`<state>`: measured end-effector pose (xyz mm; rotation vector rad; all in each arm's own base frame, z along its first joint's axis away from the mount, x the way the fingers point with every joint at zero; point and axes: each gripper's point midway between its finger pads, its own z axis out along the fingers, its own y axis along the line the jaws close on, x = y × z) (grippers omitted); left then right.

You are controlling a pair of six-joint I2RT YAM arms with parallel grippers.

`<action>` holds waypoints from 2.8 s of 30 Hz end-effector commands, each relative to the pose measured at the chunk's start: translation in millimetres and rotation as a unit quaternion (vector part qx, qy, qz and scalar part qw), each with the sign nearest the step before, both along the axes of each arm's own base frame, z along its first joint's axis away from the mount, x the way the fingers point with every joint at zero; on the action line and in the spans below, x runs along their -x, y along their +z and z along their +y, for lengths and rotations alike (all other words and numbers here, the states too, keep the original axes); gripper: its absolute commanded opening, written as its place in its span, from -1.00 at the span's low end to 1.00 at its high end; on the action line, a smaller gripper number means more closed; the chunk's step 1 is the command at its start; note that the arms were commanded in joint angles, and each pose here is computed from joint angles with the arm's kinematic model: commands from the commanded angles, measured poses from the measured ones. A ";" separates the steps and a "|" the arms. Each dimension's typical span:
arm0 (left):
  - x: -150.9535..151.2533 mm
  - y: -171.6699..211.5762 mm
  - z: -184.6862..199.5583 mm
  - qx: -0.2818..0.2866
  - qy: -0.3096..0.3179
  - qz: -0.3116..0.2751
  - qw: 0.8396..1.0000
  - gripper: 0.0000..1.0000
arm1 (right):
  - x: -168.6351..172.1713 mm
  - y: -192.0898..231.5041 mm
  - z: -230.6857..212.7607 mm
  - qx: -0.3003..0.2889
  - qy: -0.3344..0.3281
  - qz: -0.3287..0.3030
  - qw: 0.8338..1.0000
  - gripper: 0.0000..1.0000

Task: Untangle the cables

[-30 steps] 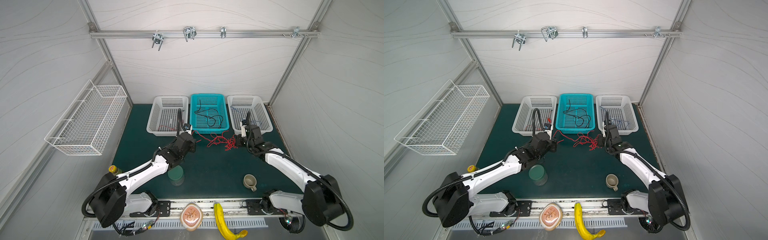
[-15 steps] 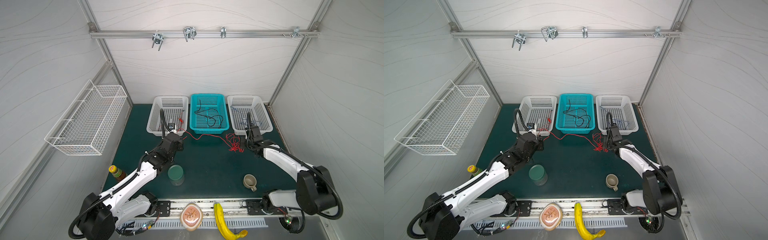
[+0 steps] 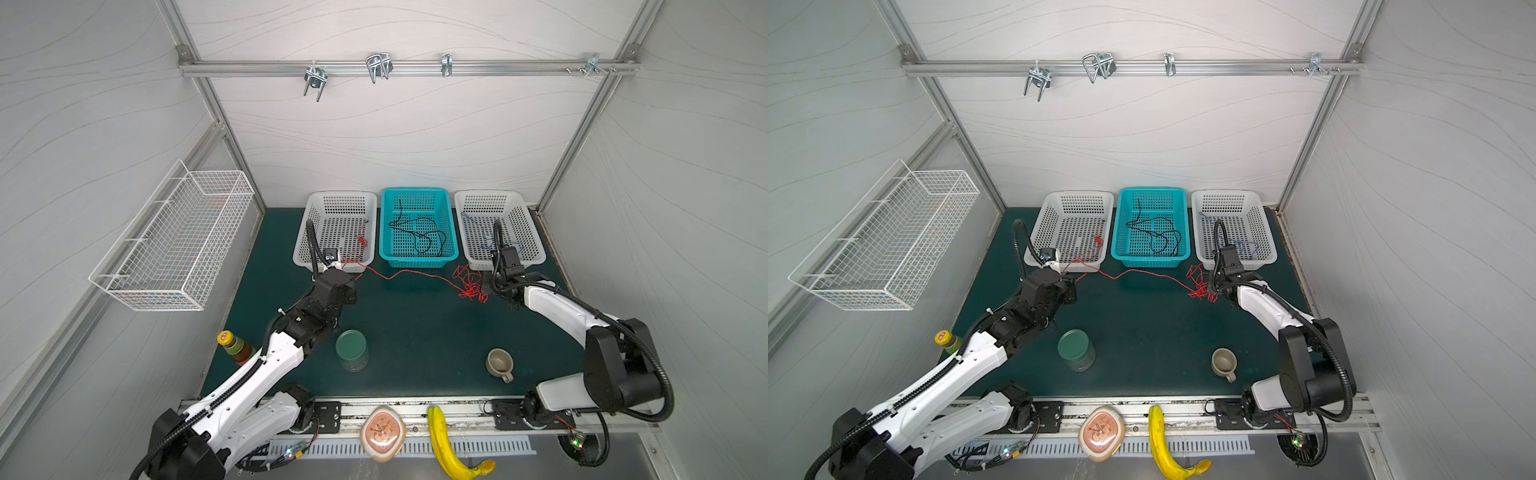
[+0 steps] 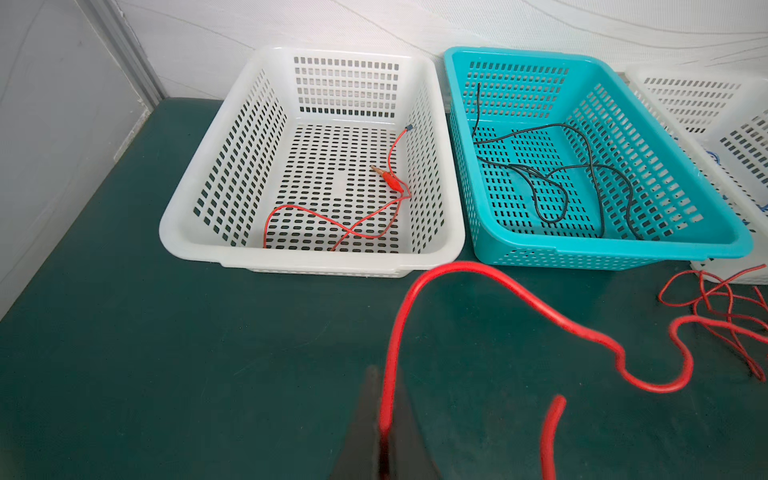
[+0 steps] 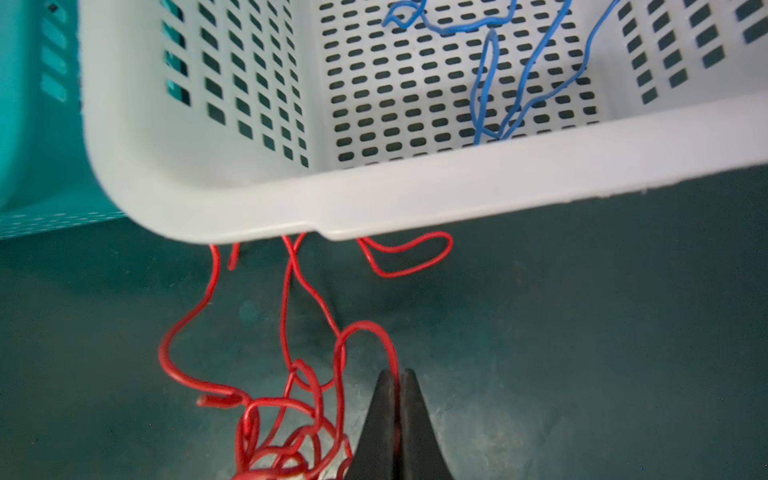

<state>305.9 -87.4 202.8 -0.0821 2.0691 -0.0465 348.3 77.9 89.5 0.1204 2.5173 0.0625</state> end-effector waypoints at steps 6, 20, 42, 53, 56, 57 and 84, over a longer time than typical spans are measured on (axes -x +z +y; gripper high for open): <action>-8.7 11.8 -26.7 0.044 -0.059 -0.014 0.997 -1.00 | -2.0 47.2 42.6 -0.048 0.093 -0.083 0.991 -1.00; -10.7 -7.4 -80.9 0.085 -0.184 0.027 0.979 -0.02 | 5.4 127.6 28.4 -0.018 0.055 -0.207 0.977 -1.00; -14.8 17.2 -175.2 0.027 -0.346 -0.062 0.936 0.20 | 22.1 192.3 121.7 -0.163 0.281 -0.296 0.898 -1.00; -19.4 30.5 -196.1 -0.055 -0.376 -0.162 0.911 0.20 | 27.4 206.2 142.4 -0.200 0.327 -0.283 0.879 -1.00; -22.4 39.2 -201.0 -0.078 -0.382 -0.190 0.901 0.19 | 29.6 211.5 147.2 -0.211 0.337 -0.278 0.874 -1.00; -23.1 38.4 -202.1 -0.087 -0.385 -0.191 0.899 0.18 | 30.6 213.2 148.7 -0.216 0.340 -0.275 0.873 -1.00; -31.3 38.8 -209.6 -0.196 -0.386 -0.266 0.861 -1.00 | 18.2 202.5 144.0 -0.207 0.308 -0.249 0.895 -1.00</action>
